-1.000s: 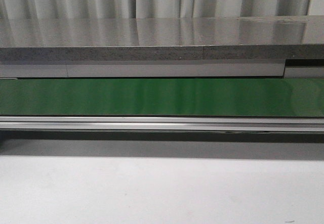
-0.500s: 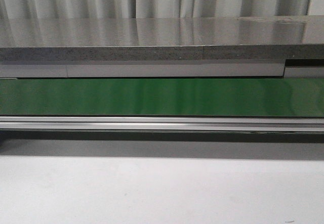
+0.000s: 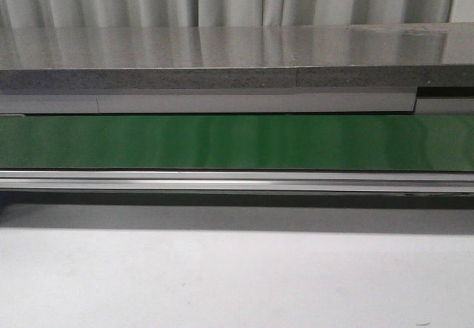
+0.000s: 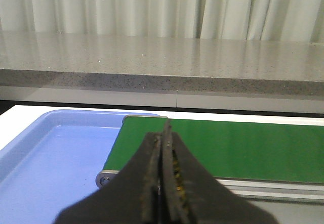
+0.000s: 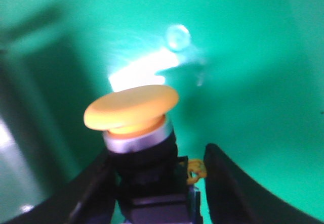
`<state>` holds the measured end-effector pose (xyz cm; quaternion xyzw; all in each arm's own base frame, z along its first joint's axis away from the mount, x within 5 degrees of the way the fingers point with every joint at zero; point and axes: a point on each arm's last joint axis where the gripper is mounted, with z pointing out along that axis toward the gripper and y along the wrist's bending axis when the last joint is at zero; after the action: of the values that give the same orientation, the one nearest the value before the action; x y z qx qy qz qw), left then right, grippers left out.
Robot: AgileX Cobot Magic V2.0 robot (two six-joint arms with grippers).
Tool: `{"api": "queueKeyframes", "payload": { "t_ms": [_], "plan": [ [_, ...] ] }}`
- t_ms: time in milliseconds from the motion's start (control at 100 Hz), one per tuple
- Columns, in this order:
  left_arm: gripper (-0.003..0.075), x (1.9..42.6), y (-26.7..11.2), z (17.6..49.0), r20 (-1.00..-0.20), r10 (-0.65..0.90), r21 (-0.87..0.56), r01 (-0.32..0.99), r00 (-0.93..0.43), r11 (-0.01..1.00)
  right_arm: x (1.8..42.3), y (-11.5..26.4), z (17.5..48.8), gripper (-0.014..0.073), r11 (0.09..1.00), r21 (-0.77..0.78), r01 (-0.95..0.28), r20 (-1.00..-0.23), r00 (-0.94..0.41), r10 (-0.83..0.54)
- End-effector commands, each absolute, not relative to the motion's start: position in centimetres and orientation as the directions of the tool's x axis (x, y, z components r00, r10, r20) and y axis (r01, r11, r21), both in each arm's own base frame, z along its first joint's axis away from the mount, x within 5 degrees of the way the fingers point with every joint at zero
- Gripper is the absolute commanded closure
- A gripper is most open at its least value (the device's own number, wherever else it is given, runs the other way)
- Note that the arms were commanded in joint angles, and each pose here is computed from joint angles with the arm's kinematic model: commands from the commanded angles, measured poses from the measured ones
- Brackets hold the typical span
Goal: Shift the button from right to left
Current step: 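Lower the right gripper and grasp the yellow-capped button, then lift the button with the right gripper and set it on the conveyor belt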
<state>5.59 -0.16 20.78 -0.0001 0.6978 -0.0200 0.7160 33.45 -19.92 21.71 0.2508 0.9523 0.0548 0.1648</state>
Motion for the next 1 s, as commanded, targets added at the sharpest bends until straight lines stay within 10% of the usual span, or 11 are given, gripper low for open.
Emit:
{"api": "queueKeyframes", "payload": {
  "t_ms": [0,270,830,990],
  "plan": [
    [0.0741,5.5,-0.1,20.1,-0.995,-0.05,-0.048,0.029,0.092,0.998,32.6,-18.4,27.5,0.0444,0.877,0.207,0.434,-0.409,-0.776,0.48],
    [0.0741,5.5,-0.1,20.1,-0.995,-0.05,-0.048,0.029,0.092,0.998,32.6,-13.1,30.9,0.0444,0.92,0.222,0.324,-0.434,-0.812,0.39],
    [0.0741,5.5,-0.1,20.1,-0.995,-0.05,-0.048,0.029,0.092,0.998,34.6,-9.0,27.3,0.0437,0.946,0.18,0.27,-0.324,-0.891,0.317],
    [0.0741,5.5,-0.1,20.1,-0.995,-0.05,-0.048,0.029,0.092,0.998,34.8,-9.1,26.7,0.0254,0.945,0.18,0.273,-0.312,-0.895,0.318]
  ]
}}
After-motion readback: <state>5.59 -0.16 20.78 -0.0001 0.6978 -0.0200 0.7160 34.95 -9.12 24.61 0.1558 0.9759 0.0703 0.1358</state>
